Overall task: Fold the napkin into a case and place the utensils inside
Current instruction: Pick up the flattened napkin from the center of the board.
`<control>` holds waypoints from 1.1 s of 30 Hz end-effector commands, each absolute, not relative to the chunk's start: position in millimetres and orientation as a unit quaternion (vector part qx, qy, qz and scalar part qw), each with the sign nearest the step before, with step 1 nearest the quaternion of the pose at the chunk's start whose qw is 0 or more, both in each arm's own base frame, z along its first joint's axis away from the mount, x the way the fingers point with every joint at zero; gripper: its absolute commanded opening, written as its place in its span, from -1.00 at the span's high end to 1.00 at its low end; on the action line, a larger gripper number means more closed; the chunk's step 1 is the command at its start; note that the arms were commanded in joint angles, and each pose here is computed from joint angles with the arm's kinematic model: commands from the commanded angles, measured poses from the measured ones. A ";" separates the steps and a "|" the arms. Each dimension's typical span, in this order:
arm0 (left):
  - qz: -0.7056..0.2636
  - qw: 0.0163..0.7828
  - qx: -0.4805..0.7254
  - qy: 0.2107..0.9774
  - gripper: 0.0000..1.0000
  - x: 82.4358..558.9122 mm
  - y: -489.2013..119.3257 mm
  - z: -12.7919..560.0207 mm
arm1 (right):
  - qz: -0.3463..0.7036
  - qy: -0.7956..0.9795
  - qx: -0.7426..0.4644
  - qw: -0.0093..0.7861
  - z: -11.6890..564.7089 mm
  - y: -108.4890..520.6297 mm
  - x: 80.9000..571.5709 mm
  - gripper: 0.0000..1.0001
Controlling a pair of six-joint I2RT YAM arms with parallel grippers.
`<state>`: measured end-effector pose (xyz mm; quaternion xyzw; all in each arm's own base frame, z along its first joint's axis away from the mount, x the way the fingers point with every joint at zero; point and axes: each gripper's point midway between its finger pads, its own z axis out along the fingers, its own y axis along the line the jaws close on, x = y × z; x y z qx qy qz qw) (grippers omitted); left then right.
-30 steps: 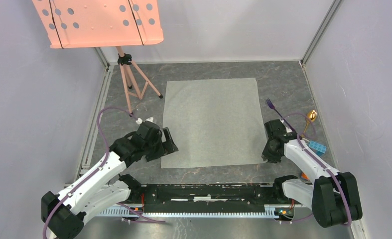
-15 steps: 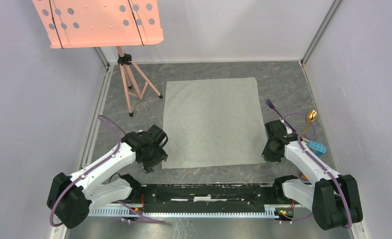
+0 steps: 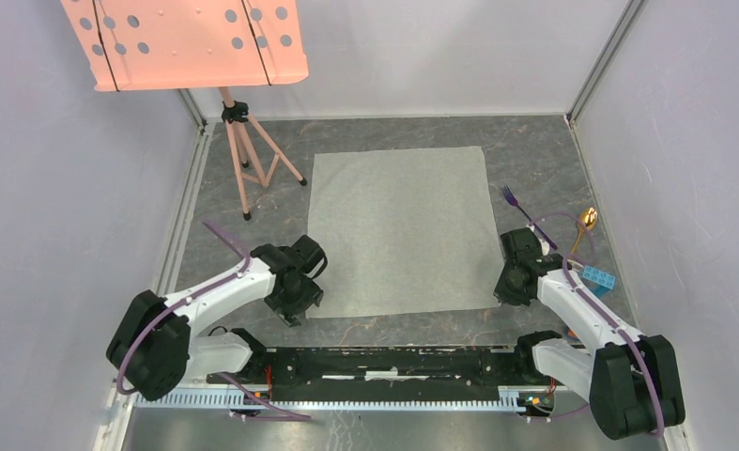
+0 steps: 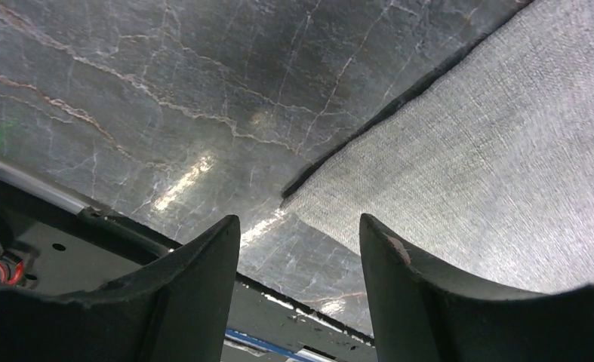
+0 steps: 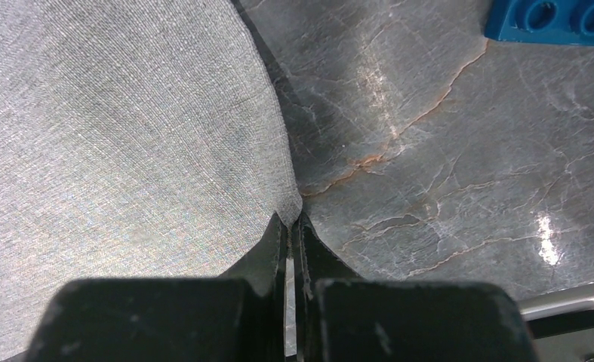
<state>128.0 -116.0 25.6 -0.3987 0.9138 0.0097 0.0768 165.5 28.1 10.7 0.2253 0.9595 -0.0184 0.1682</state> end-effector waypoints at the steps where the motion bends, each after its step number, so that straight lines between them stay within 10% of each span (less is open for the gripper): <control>1: 0.006 0.076 -0.428 0.901 -0.32 134.6 -123.1 14.5 | -0.026 0.960 0.225 0.165 -2.2 24.9 161.5 1.00; 11: 0.033 0.065 -0.432 0.899 -0.01 129.6 -117.8 -13.9 | -0.020 0.961 0.223 0.164 -3.4 26.6 158.7 1.00; 17: 0.009 0.107 -0.425 0.899 0.94 143.0 -116.1 0.9 | -0.001 0.961 0.193 0.200 10.8 30.8 175.6 1.00; 26: -0.209 0.305 -0.324 0.871 0.95 182.5 -126.6 157.8 | 0.201 0.850 -0.043 0.485 177.6 94.3 226.8 1.00; 33: -0.438 0.478 -0.166 0.743 0.95 140.9 -122.5 346.0 | 0.347 0.636 -0.187 0.663 371.5 135.9 146.1 1.00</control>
